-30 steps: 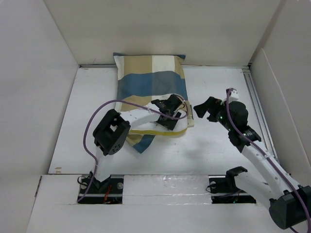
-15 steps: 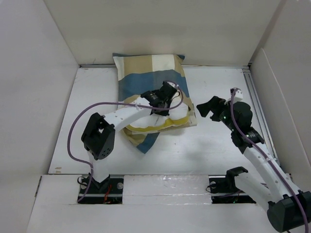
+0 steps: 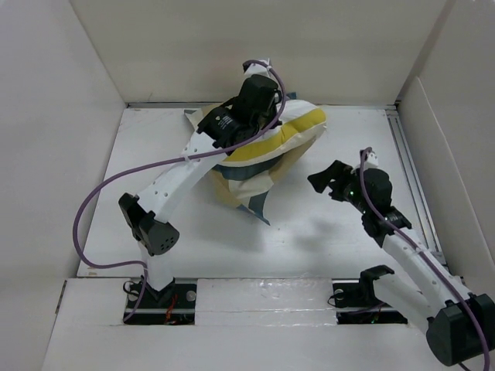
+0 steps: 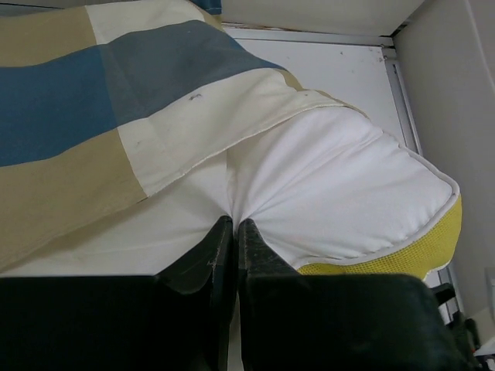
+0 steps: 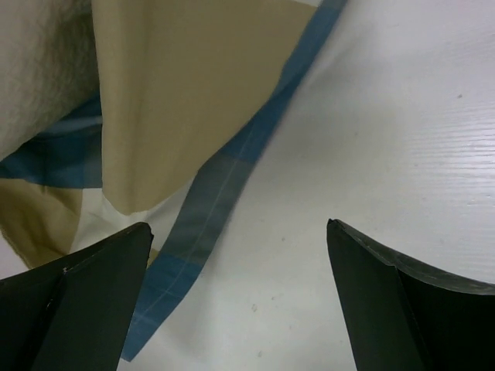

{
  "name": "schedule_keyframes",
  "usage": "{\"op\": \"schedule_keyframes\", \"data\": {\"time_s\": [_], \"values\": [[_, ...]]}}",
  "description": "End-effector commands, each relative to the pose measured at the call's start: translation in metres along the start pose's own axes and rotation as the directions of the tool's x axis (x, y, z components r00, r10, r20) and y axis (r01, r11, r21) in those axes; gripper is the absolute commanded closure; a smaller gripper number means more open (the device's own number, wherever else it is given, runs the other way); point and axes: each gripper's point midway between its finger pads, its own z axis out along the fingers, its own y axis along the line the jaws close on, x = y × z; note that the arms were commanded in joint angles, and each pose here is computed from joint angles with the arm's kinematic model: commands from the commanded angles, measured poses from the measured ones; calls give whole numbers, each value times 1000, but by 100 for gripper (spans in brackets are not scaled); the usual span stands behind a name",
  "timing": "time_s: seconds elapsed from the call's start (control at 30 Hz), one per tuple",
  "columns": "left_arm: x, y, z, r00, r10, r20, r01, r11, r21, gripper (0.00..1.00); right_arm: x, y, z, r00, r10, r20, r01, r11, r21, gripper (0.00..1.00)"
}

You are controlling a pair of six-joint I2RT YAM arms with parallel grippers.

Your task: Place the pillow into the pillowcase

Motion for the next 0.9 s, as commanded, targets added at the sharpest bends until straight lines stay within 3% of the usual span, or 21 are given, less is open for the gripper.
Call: {"op": "schedule_keyframes", "data": {"time_s": [0.0,0.27,0.4,0.67,0.87], "values": [[-43,-24,-19,987,-121,105,111,989,98,100,-20,32,-2,993,45,105,-34,994,-106,0],[-56,-74,-39,965,-241,103,203,936,288,100,-18,53,18,962,170,211,-173,985,-5,0],[-46,-79,-29,963,-258,74,225,927,300,100,-11,72,24,944,199,261,-217,975,40,0],[-43,-81,-50,952,-299,57,258,891,373,100,-8,62,62,913,197,359,-270,948,166,0],[-53,-81,-83,947,-313,72,257,872,417,100,7,29,101,888,178,424,-330,889,318,0]]}}
